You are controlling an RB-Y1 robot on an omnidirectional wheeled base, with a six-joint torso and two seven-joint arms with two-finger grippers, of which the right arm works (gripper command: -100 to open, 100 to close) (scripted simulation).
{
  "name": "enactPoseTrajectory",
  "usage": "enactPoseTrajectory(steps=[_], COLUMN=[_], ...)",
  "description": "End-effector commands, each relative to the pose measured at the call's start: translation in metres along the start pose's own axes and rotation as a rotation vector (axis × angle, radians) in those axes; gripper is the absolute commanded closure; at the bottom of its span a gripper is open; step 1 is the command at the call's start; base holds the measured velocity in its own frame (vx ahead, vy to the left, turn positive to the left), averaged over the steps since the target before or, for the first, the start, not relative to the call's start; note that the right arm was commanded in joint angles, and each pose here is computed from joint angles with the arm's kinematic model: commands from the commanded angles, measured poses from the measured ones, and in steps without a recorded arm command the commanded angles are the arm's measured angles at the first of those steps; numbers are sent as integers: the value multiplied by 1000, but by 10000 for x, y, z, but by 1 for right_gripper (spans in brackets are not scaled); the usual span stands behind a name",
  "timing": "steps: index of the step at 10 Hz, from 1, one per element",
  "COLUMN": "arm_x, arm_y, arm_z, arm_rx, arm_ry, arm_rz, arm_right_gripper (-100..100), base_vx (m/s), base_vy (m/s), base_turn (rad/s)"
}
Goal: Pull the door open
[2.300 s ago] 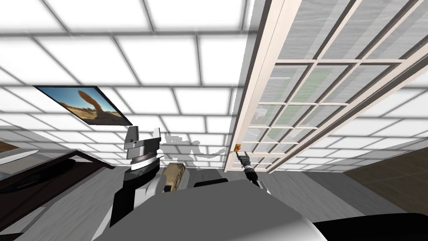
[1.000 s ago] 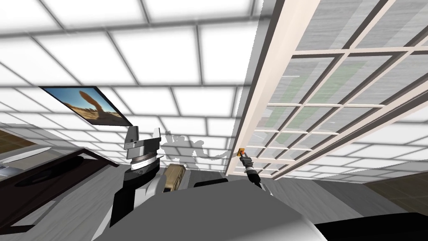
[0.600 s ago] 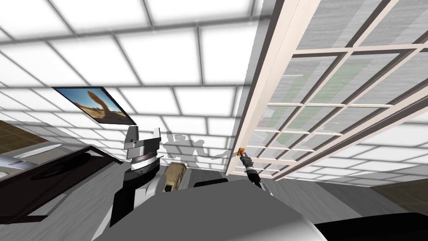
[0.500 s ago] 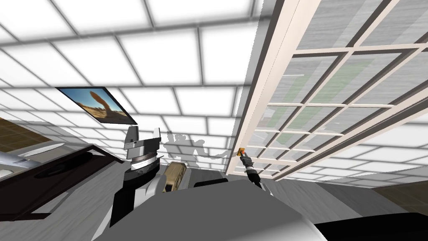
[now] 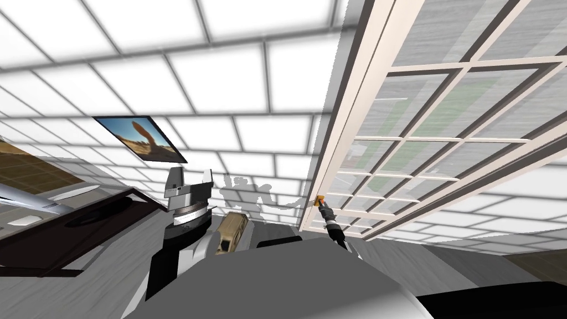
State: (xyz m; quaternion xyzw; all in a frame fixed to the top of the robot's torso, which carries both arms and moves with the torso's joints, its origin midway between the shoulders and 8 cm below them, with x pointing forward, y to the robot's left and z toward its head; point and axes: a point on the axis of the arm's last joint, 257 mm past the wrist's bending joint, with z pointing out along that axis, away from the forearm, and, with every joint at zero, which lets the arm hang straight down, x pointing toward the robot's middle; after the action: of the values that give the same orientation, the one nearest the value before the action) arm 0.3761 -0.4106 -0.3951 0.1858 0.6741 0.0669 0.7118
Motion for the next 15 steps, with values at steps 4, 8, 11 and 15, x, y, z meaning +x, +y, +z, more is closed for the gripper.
enactPoseTrajectory(steps=[4, 8, 11, 15], arm_x=[-20, -38, -57, -76], arm_y=[-19, -32, -47, -62], arm_z=[9, 19, 30, 41], arm_rx=[10, 15, 20, 25], arm_ry=[-11, -19, -28, -38], arm_rz=[144, 239, 335, 434], arm_right_gripper=[100, 100, 100, 100], base_vx=[-30, -33, -30, -39], base_vy=[-12, -10, -14, -15], base_turn=[47, 42, 46, 49])
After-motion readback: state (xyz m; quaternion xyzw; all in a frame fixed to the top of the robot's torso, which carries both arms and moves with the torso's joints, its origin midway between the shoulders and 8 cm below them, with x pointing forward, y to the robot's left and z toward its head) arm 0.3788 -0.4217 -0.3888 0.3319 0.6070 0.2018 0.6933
